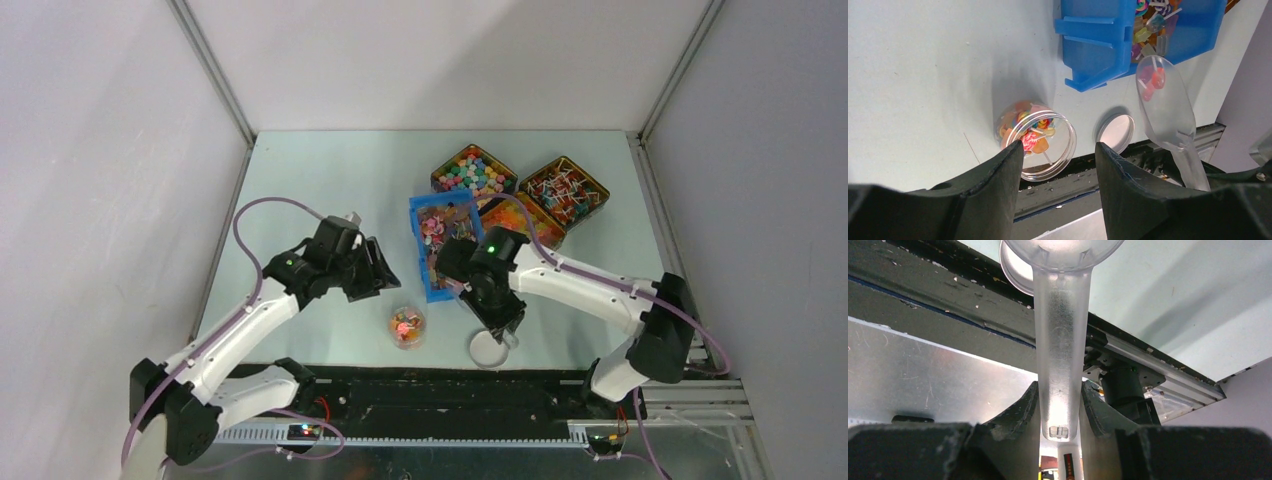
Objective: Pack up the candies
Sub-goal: Scoop the fake candies from the storage box, then place the fake candies in the packing bottle, then scoop the fake candies from the storage box.
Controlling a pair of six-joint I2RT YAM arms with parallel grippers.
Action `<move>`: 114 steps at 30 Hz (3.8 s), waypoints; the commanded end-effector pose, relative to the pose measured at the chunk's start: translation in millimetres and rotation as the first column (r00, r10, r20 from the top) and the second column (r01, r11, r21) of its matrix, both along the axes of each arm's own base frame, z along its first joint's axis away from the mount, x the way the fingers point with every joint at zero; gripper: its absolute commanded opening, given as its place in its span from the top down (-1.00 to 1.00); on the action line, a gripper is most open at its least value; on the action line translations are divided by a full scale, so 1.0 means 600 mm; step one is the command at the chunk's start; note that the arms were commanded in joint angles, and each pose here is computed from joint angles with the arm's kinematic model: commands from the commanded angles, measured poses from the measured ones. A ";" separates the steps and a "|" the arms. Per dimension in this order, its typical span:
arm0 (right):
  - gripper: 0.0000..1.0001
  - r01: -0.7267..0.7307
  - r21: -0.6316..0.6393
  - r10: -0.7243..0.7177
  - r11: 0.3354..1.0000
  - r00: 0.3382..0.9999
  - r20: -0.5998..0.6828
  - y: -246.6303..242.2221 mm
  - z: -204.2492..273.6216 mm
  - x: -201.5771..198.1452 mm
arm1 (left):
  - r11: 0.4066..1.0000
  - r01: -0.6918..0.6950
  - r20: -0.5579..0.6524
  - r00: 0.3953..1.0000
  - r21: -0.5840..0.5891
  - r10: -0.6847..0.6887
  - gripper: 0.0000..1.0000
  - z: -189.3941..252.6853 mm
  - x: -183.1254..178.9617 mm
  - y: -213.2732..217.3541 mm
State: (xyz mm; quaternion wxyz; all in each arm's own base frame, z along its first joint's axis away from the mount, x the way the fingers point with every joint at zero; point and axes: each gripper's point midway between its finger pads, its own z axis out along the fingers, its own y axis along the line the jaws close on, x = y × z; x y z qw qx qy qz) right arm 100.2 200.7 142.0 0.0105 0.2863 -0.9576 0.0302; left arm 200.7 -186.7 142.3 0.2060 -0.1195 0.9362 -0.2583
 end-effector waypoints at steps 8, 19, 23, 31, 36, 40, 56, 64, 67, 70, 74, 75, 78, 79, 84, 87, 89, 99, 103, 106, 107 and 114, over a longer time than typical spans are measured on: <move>1.00 -0.066 0.027 0.063 0.997 0.995 0.078 -0.004 0.059 -0.027 | 0.996 -0.082 0.086 0.993 0.014 0.081 -0.22 0.026 0.006 0.030; 1.00 -0.216 0.084 0.217 0.973 0.976 -0.006 0.058 0.066 -0.083 | 0.975 -0.221 0.243 0.947 0.018 0.210 -0.52 0.076 0.004 0.089; 1.00 -0.261 0.107 0.269 0.959 0.961 -0.071 0.076 0.062 -0.105 | 0.973 -0.227 0.243 0.946 0.024 0.215 -0.57 0.075 0.000 0.094; 1.00 -0.276 0.146 0.300 0.950 0.937 -0.180 0.101 0.050 -0.127 | 0.973 -0.226 0.215 0.953 0.038 0.212 -0.59 0.060 -0.008 0.096; 1.00 -0.257 0.171 0.293 0.951 0.926 -0.237 0.120 0.049 -0.131 | 0.972 -0.229 0.212 0.953 0.041 0.216 -0.60 0.056 -0.015 0.101; 1.00 -0.235 0.170 0.275 0.957 0.920 -0.281 0.124 0.048 -0.130 | 0.971 -0.234 0.210 0.952 0.042 0.221 -0.60 0.052 -0.018 0.104; 1.00 -0.126 0.194 0.197 0.973 0.890 -0.411 0.126 0.060 -0.124 | 0.972 -0.232 0.194 0.955 0.026 0.222 -0.60 0.037 -0.022 0.100; 1.00 -0.056 0.225 0.165 0.973 0.848 -0.504 0.126 0.067 -0.131 | 0.974 -0.226 0.203 0.955 0.016 0.218 -0.60 0.038 -0.020 0.097; 1.00 -0.022 0.243 0.152 0.970 0.833 -0.532 0.128 0.071 -0.129 | 0.974 -0.226 0.199 0.955 0.016 0.218 -0.60 0.036 -0.020 0.096; 1.00 0.011 0.261 0.141 0.965 0.817 -0.558 0.130 0.072 -0.127 | 0.974 -0.226 0.196 0.956 0.014 0.219 -0.60 0.035 -0.021 0.096; 1.00 0.055 0.269 0.118 0.961 0.803 -0.584 0.126 0.071 -0.119 | 0.974 -0.227 0.198 0.955 0.010 0.220 -0.60 0.035 -0.022 0.095; 1.00 0.063 0.272 0.115 0.960 0.801 -0.588 0.126 0.071 -0.118 | 0.974 -0.227 0.197 0.955 0.010 0.221 -0.61 0.034 -0.022 0.096; 1.00 0.114 0.298 0.100 0.948 0.780 -0.617 0.131 0.079 -0.113 | 0.974 -0.227 0.196 0.955 0.006 0.221 -0.60 0.034 -0.022 0.095; 1.00 0.122 0.302 0.098 0.945 0.778 -0.621 0.131 0.080 -0.112 | 0.974 -0.226 0.196 0.955 0.005 0.221 -0.61 0.034 -0.022 0.094; 1.00 0.144 0.318 0.099 0.937 0.765 -0.637 0.132 0.086 -0.112 | 0.974 -0.227 0.195 0.955 0.002 0.222 -0.61 0.034 -0.022 0.093; 1.00 0.137 0.317 0.100 0.938 0.771 -0.629 0.130 0.087 -0.113 | 0.974 -0.225 0.197 0.955 0.000 0.221 -0.61 0.036 -0.022 0.093; 1.00 0.123 0.320 0.106 0.940 0.783 -0.613 0.128 0.087 -0.111 | 0.974 -0.225 0.198 0.955 0.002 0.220 -0.61 0.036 -0.021 0.093; 1.00 -0.033 0.301 0.121 0.953 0.953 -0.279 0.089 0.086 -0.035 | 0.980 -0.197 0.195 0.962 0.002 0.192 -0.62 0.038 -0.018 0.084; 1.00 -0.033 0.240 0.070 0.970 0.987 -0.147 0.051 0.090 0.006 | 0.984 -0.179 0.198 0.965 0.002 0.175 -0.63 0.040 -0.014 0.078; 1.00 -0.003 0.190 0.019 0.982 0.996 -0.085 0.024 0.090 0.029 | 0.987 -0.157 0.198 0.969 0.019 0.151 -0.63 0.040 -0.011 0.075; 1.00 0.006 0.174 0.007 0.985 0.997 -0.078 0.016 0.088 0.032 | 0.988 -0.154 0.199 0.969 0.024 0.146 -0.63 0.043 -0.010 0.075; 1.00 0.097 0.080 -0.092 0.992 0.994 -0.058 -0.024 0.069 0.066 | 0.988 -0.125 0.201 0.974 0.087 0.105 -0.64 0.047 -0.003 0.080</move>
